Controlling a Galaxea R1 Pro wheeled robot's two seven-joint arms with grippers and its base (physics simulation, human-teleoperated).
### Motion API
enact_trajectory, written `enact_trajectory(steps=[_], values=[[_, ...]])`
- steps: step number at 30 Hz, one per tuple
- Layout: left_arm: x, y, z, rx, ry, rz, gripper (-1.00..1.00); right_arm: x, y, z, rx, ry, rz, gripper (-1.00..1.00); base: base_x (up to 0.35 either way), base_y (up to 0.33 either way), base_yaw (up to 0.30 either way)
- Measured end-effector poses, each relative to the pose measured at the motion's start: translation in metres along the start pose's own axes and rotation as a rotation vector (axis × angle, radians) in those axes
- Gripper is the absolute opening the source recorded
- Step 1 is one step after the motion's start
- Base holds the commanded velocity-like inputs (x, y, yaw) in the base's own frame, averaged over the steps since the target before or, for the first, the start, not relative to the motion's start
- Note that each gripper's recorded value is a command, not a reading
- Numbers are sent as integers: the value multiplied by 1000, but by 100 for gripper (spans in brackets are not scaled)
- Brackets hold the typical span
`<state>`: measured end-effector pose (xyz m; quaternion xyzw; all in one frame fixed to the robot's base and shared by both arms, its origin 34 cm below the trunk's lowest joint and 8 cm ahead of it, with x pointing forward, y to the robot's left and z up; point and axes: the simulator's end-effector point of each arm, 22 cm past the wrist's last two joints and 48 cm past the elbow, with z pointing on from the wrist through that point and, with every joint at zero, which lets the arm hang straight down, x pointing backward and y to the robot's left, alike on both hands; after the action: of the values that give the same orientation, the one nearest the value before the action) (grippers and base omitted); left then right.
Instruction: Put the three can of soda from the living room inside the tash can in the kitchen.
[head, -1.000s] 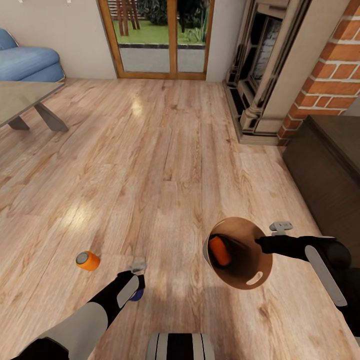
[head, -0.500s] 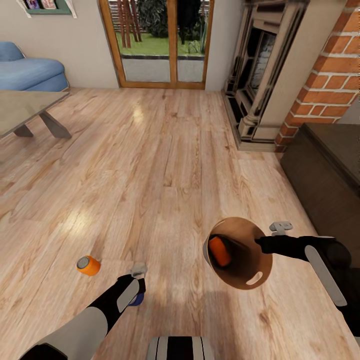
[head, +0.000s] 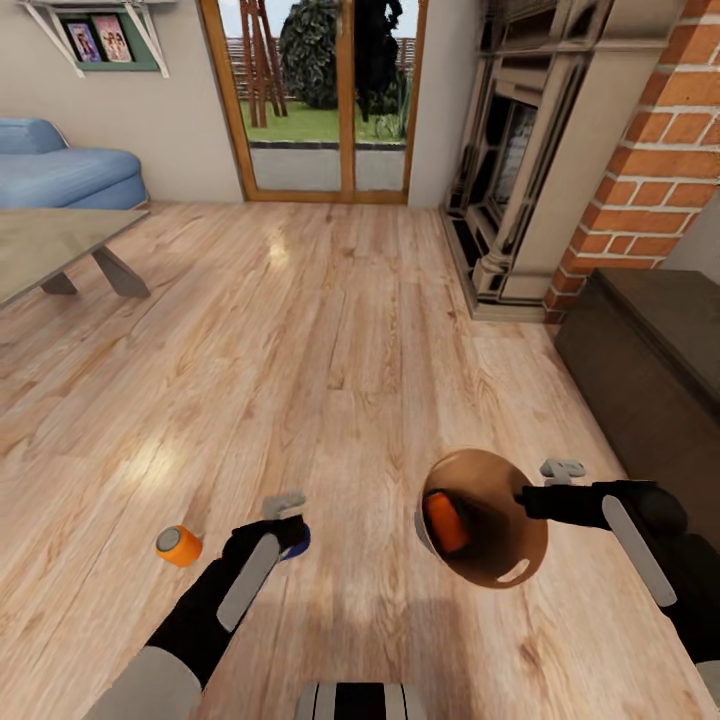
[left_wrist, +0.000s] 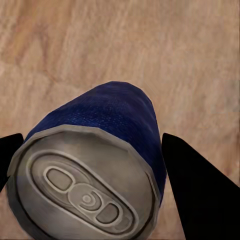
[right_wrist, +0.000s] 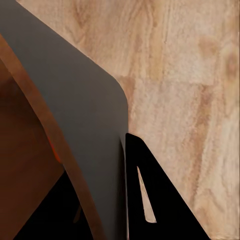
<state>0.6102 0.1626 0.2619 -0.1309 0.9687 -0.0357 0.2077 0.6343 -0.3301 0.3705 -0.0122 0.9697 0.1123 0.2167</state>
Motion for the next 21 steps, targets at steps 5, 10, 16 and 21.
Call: enact_trajectory(steps=[5, 10, 16, 21], values=[[-107, -59, -115, 164, -225, -39, -100, 8, -30, 18, 38, 78, 96, -100, 0, 0, 0], [-117, -114, -163, 288, -251, -17, -100, 15, -24, 31, 106, 111, 125, -100, 0, 0, 0], [-110, -181, -206, 429, -251, 81, -100, 14, -7, 33, 133, 110, 124, -100, 0, 0, 0], [-93, -239, -238, 581, -185, 157, -100, 17, 24, 34, 106, 122, 55, -100, 0, 0, 0]])
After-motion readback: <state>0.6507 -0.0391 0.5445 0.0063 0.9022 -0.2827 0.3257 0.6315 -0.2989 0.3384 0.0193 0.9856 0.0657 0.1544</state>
